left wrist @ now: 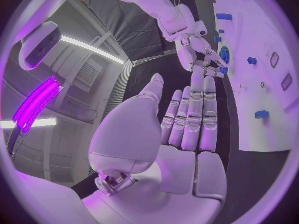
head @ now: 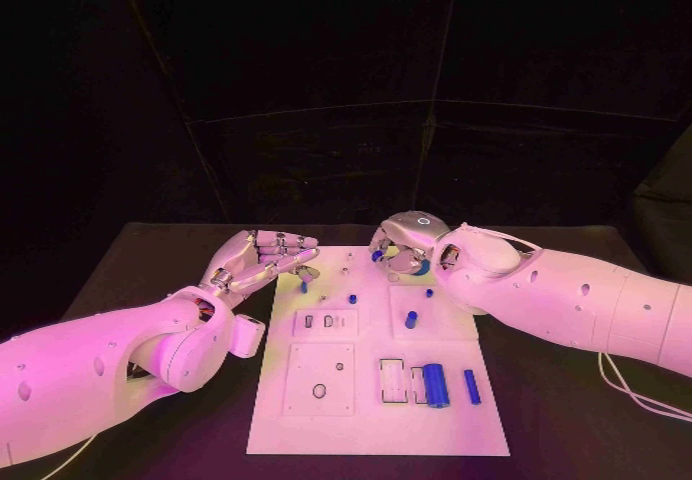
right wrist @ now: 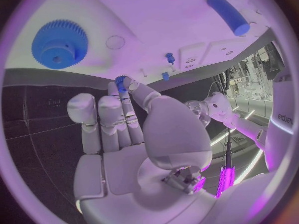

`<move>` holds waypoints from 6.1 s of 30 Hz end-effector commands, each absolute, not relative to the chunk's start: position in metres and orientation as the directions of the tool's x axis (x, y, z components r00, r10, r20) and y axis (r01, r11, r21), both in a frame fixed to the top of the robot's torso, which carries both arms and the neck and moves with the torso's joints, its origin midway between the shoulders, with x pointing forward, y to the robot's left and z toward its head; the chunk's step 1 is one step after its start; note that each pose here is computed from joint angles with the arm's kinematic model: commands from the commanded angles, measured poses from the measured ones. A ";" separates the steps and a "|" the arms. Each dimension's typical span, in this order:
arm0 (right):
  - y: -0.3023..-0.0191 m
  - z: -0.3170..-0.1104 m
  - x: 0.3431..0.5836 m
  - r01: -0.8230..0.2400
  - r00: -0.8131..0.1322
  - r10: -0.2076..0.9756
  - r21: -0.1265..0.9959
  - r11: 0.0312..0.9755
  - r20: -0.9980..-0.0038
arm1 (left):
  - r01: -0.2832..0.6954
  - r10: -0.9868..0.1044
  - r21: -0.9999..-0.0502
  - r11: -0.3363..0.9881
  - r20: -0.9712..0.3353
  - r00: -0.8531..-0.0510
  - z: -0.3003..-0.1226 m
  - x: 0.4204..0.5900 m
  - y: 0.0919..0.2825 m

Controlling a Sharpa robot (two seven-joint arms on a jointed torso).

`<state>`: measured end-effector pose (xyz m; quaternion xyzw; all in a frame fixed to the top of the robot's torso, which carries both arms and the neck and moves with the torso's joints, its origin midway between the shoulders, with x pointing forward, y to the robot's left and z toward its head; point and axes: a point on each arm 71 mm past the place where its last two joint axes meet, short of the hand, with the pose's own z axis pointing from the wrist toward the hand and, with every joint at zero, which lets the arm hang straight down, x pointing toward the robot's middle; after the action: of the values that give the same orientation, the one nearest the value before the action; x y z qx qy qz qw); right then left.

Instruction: Assemble the parts on the task board

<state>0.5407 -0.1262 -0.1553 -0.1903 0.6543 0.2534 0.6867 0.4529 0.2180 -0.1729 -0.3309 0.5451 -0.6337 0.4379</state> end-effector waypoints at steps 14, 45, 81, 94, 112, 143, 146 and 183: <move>-0.107 -0.152 0.549 -0.605 0.040 0.132 0.082 0.792 -0.990 | 0.208 -0.910 -0.978 -0.028 -0.061 -0.410 -0.167 0.454 0.218; -0.094 -0.149 0.552 -0.602 0.063 0.154 0.085 0.794 -0.986 | 0.213 -0.911 -0.977 -0.026 -0.065 -0.408 -0.165 0.456 0.218; -0.084 -0.156 0.558 -0.584 0.008 0.093 0.071 0.809 -0.996 | 0.214 -0.909 -0.977 -0.027 -0.065 -0.412 -0.164 0.458 0.216; -0.087 -0.151 0.559 -0.584 0.049 0.138 0.084 0.807 -0.989 | 0.211 -0.909 -0.977 -0.025 -0.066 -0.412 -0.164 0.458 0.217; -0.185 -0.129 0.538 -0.401 -0.099 0.342 0.352 0.846 -0.935 | 0.205 -0.913 -0.979 -0.016 -0.070 -0.403 -0.166 0.462 0.223; -0.211 -0.145 0.551 -0.270 -0.246 0.231 0.296 0.916 -0.941 | 0.201 -0.909 -0.979 -0.019 -0.067 -0.411 -0.167 0.463 0.221; -0.210 -0.145 0.552 -0.268 -0.247 0.231 0.295 0.917 -0.941 | 0.201 -0.909 -0.979 -0.019 -0.067 -0.411 -0.167 0.463 0.221; -0.199 -0.148 0.554 -0.316 -0.205 0.195 0.253 0.915 -0.959 | 0.198 -0.911 -0.980 -0.014 -0.069 -0.407 -0.168 0.464 0.222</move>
<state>0.5541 -0.2008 -0.1493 -0.0298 0.7617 0.2017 0.6150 0.4645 0.2228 -0.1689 -0.3278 0.5478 -0.6309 0.4409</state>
